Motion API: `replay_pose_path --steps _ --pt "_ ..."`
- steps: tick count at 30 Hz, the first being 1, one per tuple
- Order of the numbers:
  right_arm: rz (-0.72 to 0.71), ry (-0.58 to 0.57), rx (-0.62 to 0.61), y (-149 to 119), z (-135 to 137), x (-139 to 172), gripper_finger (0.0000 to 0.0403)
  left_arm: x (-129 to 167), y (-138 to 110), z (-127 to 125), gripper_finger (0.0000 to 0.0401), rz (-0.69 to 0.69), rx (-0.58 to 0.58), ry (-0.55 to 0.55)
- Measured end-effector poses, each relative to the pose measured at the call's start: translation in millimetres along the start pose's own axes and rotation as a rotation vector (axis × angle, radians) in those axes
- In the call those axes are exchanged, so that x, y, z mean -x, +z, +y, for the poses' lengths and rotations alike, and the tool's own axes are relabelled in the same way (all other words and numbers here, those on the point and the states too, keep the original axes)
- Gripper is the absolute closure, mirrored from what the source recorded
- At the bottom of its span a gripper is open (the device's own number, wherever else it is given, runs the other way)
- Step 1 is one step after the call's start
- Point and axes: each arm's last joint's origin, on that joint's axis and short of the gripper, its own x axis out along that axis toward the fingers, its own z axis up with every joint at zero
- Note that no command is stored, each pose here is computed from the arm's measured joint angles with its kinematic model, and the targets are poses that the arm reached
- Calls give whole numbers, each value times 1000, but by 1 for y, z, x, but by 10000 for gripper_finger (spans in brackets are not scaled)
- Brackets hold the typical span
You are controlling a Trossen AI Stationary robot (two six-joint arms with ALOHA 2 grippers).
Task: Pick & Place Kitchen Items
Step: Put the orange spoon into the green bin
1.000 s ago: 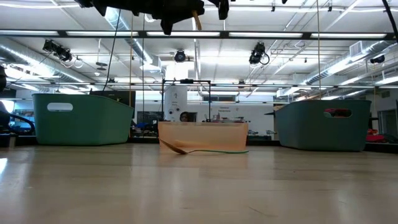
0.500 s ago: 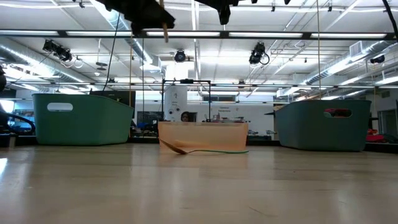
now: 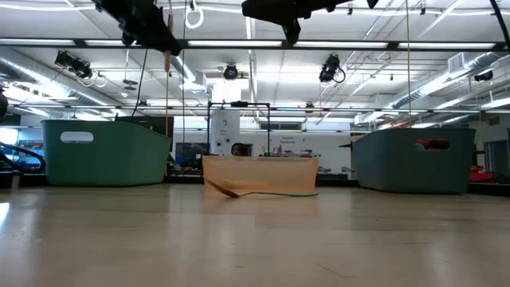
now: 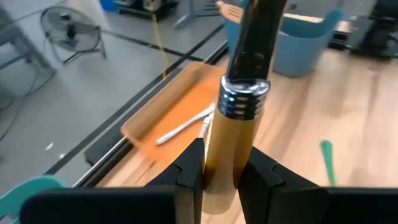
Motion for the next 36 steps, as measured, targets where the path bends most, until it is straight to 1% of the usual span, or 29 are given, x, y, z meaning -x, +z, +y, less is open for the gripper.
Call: replay_pose_path --steps 4,10,19,24,28,33,36 --pt "27 7 -2 -4 3 -2 344 1 -7 8 331 57 18 89" --pt "74 35 2 -16 13 -14 344 -1 -17 21 331 158 30 220" --pt "142 67 12 -31 26 -27 344 -3 -29 42 331 288 90 364" --pt "193 73 14 -38 30 -28 344 -2 -38 56 331 379 131 460" --pt "198 75 15 -38 31 -27 344 -1 -41 66 331 422 155 519" --pt "197 74 15 -38 30 -27 344 -2 -42 77 331 438 195 580" --pt "197 74 15 -38 30 -27 344 -2 -43 82 331 451 227 590"
